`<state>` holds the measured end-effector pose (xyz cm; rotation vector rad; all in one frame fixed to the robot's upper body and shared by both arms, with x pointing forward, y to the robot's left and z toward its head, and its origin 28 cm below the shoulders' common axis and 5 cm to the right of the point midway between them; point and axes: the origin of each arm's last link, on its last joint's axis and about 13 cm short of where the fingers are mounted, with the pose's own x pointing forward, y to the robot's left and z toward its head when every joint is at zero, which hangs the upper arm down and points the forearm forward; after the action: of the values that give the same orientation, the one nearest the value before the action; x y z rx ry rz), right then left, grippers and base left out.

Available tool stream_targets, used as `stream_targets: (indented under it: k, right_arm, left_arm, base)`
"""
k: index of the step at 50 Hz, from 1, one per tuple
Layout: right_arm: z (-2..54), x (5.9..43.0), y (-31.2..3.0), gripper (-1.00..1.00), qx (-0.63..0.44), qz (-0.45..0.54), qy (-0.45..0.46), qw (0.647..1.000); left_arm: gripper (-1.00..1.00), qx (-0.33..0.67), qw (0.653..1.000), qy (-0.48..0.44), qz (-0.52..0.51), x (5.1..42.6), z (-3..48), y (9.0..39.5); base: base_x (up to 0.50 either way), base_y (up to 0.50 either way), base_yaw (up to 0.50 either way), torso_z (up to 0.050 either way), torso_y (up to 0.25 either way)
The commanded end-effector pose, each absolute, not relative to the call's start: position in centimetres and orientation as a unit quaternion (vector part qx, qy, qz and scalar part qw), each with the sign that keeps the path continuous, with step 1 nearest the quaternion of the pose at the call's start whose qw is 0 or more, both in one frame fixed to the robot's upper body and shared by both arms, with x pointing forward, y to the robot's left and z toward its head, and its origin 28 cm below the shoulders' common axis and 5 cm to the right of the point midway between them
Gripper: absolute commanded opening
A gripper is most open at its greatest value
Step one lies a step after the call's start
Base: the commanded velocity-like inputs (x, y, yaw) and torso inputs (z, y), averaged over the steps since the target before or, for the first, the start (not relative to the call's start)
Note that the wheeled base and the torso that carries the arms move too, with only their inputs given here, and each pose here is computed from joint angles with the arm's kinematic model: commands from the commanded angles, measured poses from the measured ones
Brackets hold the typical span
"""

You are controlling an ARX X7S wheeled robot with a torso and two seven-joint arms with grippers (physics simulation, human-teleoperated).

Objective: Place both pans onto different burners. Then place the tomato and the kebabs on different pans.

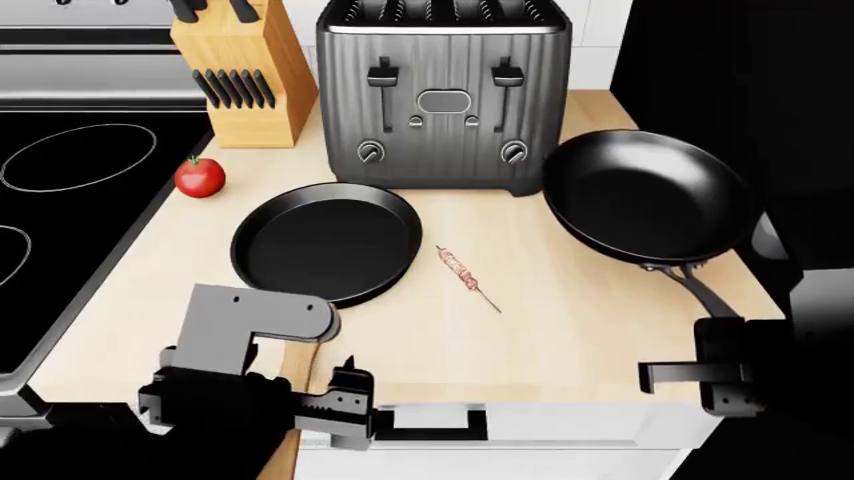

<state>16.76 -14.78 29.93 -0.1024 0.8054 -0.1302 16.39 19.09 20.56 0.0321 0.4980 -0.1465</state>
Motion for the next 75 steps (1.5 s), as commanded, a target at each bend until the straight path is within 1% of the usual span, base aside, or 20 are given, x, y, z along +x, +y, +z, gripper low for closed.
stream_targets:
  k: [1,26,27,50,54,56,58,60,68,75]
  right_arm:
    - [30.9,16.7,-14.9,-1.00,-0.048,-0.074,0.356,0.930]
    - [30.4,16.8,-15.1,-1.00,-0.049,-0.074,0.359,0.929]
    - [30.4,16.8,-15.0,-1.00,-0.050,-0.073,0.359,0.929]
    - [30.3,16.5,-15.2,-1.00,-0.050,-0.076,0.361,0.928]
    - [30.3,16.5,-15.2,-1.00,-0.049,-0.077,0.360,0.928]
    - [30.3,16.5,-15.2,-1.00,-0.050,-0.077,0.359,0.929]
    - [30.3,16.5,-15.1,-1.00,-0.050,-0.076,0.359,0.929]
    - [30.2,16.6,-15.1,-1.00,-0.050,-0.076,0.359,0.929]
    - [30.2,16.4,-15.2,-1.00,-0.051,-0.077,0.359,0.929]
    - [30.3,16.3,-15.3,-1.00,-0.051,-0.078,0.359,0.929]
  left_arm:
    - [1.00,0.003,0.966,0.247,-0.080,16.4,20.5,18.9]
    - [1.00,0.007,0.961,0.272,-0.056,16.4,19.0,19.2]
    - [-1.00,0.008,0.961,0.272,-0.055,16.4,19.0,19.2]
    - [-1.00,0.030,0.961,0.270,-0.057,16.1,19.6,19.2]
    - [-1.00,0.043,0.966,0.248,-0.055,15.8,20.4,19.3]
    - [-1.00,0.060,0.970,0.229,-0.053,15.7,20.8,19.4]
    - [-1.00,0.100,0.974,0.196,-0.053,15.6,21.2,19.4]
    - [-1.00,0.107,0.974,0.189,-0.057,15.4,21.3,19.4]
    - [-1.00,0.103,0.978,0.168,-0.072,14.7,22.0,19.3]
    - [-1.00,0.076,0.980,0.162,-0.084,14.2,22.2,19.3]
  base:
    - [0.00,0.00,0.00,0.000,0.000]
    - [0.00,0.00,0.00,0.000,0.000]
    - [0.01,0.00,0.00,0.000,0.000]
    - [0.00,0.00,0.00,0.000,0.000]
    - [0.00,0.00,0.00,0.000,0.000]
    - [0.00,0.00,0.00,0.000,0.000]
    - [0.00,0.00,0.00,0.000,0.000]
    - [0.00,0.00,0.00,0.000,0.000]
    - [0.00,0.00,0.00,0.000,0.003]
    - [0.00,0.00,0.00,0.000,0.005]
